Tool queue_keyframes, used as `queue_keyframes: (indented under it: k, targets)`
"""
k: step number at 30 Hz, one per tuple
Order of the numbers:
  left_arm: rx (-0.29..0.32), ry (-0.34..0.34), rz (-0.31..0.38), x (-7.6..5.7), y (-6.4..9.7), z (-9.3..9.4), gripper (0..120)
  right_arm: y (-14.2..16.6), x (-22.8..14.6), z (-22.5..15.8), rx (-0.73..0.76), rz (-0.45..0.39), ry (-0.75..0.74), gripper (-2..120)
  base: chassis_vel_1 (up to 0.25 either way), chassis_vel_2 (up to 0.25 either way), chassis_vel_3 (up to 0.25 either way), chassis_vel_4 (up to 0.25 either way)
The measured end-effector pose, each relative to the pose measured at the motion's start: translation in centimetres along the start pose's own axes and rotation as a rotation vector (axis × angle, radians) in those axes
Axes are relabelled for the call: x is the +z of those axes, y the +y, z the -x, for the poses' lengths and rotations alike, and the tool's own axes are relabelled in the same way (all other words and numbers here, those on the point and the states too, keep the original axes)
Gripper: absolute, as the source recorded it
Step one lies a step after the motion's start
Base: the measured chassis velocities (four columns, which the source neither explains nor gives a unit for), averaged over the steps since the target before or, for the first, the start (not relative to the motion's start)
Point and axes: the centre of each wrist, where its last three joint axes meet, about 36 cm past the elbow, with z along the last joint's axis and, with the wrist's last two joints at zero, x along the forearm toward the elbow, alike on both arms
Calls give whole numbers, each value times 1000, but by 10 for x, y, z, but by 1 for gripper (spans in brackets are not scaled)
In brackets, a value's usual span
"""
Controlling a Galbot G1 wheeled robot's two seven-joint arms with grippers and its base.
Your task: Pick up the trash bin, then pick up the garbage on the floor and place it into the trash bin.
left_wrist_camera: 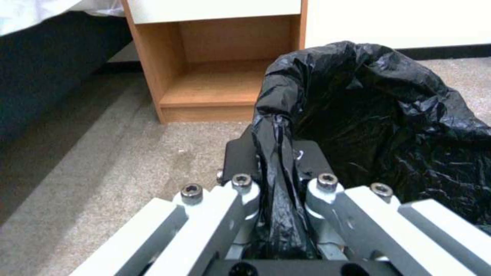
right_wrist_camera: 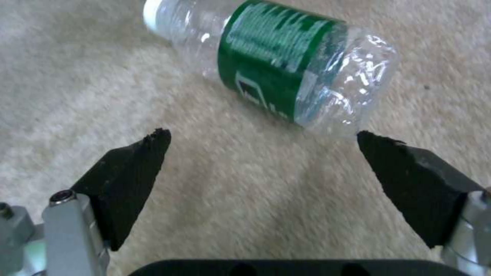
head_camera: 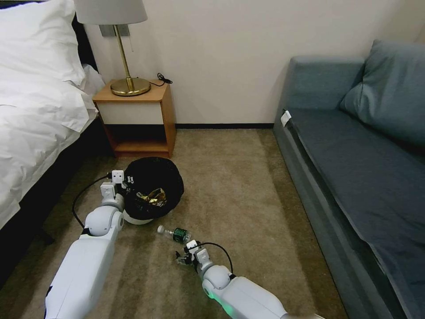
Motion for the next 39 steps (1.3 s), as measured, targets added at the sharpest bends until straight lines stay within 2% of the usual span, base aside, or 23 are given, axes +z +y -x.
queue_keyframes:
  k: [6, 15, 17, 27, 35, 39]
  targets:
    - [-5, -2, 2, 0, 4, -3, 6, -3, -3, 4, -19, -27, -12, 95, 0, 0, 0, 0]
    - [-3, 0, -1, 2, 2, -7, 6, -9, -10, 10, -30, -56, -32, 96, 0, 0, 0, 0]
    - [-5, 2, -2, 4, 3, -9, 6, -14, -8, 8, -27, -76, -31, 100, 0, 0, 0, 0]
    - [-15, 6, 6, 7, 10, -15, 6, -33, -8, 4, -16, -122, -37, 100, 0, 0, 0, 0]
    - [-17, 3, 7, 6, 14, -18, 6, -43, -16, 9, -90, -184, -66, 100, 0, 0, 0, 0]
    - [-23, 0, 1, 6, 16, -20, 6, -51, -27, 20, -153, -246, -95, 100, 0, 0, 0, 0]
